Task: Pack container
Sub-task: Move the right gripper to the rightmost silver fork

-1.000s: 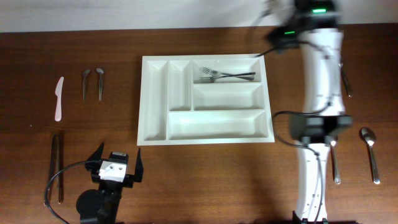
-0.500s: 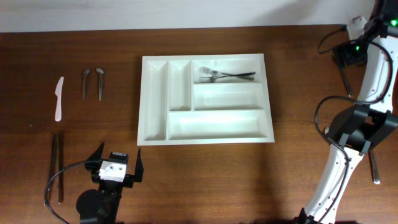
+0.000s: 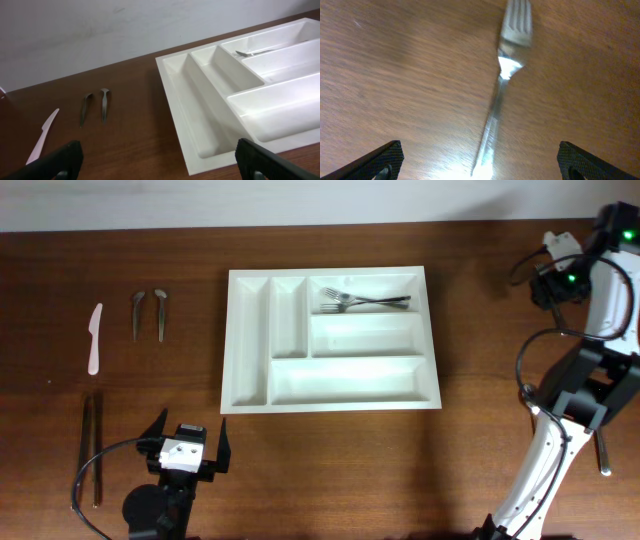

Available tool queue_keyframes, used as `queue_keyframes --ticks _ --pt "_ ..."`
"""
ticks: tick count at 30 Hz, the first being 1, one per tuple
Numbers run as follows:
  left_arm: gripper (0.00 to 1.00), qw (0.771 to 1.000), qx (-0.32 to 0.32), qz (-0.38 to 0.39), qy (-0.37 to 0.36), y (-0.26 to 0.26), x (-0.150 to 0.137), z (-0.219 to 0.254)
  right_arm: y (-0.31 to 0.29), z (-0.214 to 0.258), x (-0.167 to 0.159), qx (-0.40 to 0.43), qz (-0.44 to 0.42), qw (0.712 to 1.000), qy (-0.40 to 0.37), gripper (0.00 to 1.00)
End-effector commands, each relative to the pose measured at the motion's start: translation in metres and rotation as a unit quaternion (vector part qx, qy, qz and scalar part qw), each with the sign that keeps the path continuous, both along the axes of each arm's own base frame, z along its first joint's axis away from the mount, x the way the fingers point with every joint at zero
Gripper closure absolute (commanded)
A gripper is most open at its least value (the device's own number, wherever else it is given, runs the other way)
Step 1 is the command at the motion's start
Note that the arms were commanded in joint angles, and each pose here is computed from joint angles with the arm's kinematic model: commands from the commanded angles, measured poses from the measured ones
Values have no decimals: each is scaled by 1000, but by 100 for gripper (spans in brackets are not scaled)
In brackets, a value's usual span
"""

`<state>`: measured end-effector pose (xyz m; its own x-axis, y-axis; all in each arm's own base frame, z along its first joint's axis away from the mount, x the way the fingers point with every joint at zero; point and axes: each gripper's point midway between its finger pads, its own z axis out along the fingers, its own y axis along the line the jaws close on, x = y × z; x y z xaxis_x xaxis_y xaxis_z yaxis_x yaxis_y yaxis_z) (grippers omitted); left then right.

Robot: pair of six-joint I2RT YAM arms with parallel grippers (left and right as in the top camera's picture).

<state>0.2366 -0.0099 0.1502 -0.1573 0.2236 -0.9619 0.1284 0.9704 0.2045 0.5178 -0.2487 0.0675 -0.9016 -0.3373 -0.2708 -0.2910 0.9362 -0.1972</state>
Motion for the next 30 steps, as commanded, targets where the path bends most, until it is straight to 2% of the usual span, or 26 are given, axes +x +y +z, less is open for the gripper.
queue_keyframes --ticks 1,11,21,30 --pt "1 1000 -1 1 2 0 0 -2 -10 -13 -6 22 -2 1000 1 1" --pt "1 1000 -1 1 2 0 0 -2 -12 -39 1 31 -28 999 2 1" --pt "1 1000 -1 1 2 0 0 -2 -6 -40 20 24 -29 999 -24 0" --pt "1 1000 -1 1 2 0 0 -2 -4 -68 17 42 -49 998 -6 0"
